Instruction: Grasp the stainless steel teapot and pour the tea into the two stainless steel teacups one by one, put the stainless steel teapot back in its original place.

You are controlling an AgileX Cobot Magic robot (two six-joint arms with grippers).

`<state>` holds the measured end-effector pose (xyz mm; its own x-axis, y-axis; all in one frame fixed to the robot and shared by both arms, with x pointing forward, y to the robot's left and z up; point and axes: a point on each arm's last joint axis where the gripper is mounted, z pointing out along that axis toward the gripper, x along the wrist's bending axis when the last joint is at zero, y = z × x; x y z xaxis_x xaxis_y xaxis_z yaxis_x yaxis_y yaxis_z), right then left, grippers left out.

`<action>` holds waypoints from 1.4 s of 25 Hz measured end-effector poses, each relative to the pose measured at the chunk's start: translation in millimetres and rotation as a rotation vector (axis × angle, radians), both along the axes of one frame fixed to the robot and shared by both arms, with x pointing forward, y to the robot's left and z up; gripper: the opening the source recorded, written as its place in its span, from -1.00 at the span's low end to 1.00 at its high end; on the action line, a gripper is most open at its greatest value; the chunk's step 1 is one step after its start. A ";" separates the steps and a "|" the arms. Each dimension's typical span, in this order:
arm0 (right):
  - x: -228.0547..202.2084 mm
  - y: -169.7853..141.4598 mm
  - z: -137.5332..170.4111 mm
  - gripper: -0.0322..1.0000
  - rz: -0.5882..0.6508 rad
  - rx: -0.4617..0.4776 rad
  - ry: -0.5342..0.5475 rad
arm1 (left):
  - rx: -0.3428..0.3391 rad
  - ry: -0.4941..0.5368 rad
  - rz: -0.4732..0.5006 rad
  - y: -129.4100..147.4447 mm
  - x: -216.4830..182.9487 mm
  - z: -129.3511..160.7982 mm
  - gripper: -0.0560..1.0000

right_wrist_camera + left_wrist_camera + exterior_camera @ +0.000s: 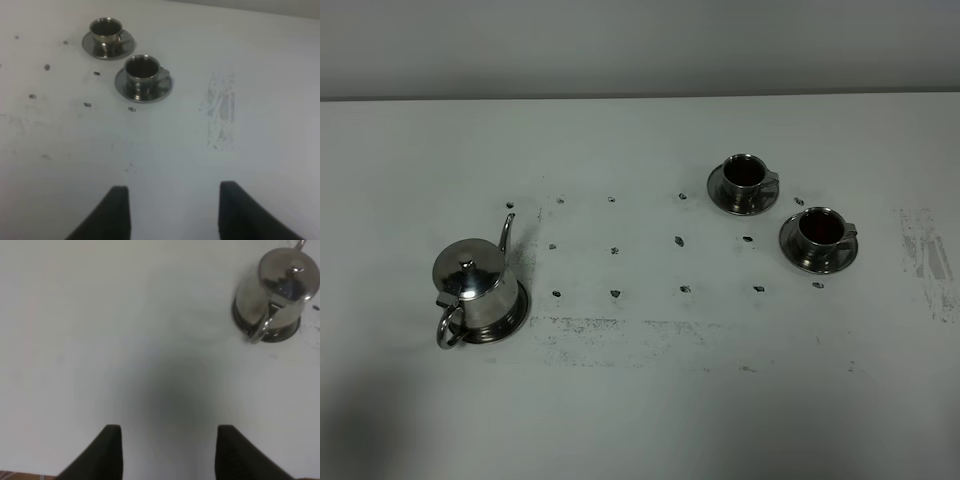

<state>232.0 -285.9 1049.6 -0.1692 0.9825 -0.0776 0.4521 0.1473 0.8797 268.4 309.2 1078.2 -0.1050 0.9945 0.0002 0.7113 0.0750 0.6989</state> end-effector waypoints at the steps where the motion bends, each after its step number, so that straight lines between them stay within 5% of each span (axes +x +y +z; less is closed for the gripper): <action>1: 0.0 0.0 0.0 -0.13 0.000 0.000 0.000 | 0.004 -0.005 0.002 0.5 -1.5 -4.4 -0.10; 9: 0.0 0.0 0.0 -0.13 0.000 0.000 0.000 | 0.004 -0.033 0.001 0.7 -10.3 -32.3 -0.10; 24: 0.0 0.0 0.0 -0.13 0.000 0.000 0.000 | -0.004 -0.236 -0.002 1.4 -39.7 -31.6 -0.10; 35: 0.0 0.0 0.0 -0.13 0.000 0.000 0.000 | -0.002 -0.239 -0.001 1.6 -39.9 -31.7 -0.10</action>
<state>232.0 -285.9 1049.6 -0.1692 0.9825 -0.0776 0.4521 0.1473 0.8797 228.5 310.9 1046.5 -0.1013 0.9945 -0.0261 0.5260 0.0758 0.8471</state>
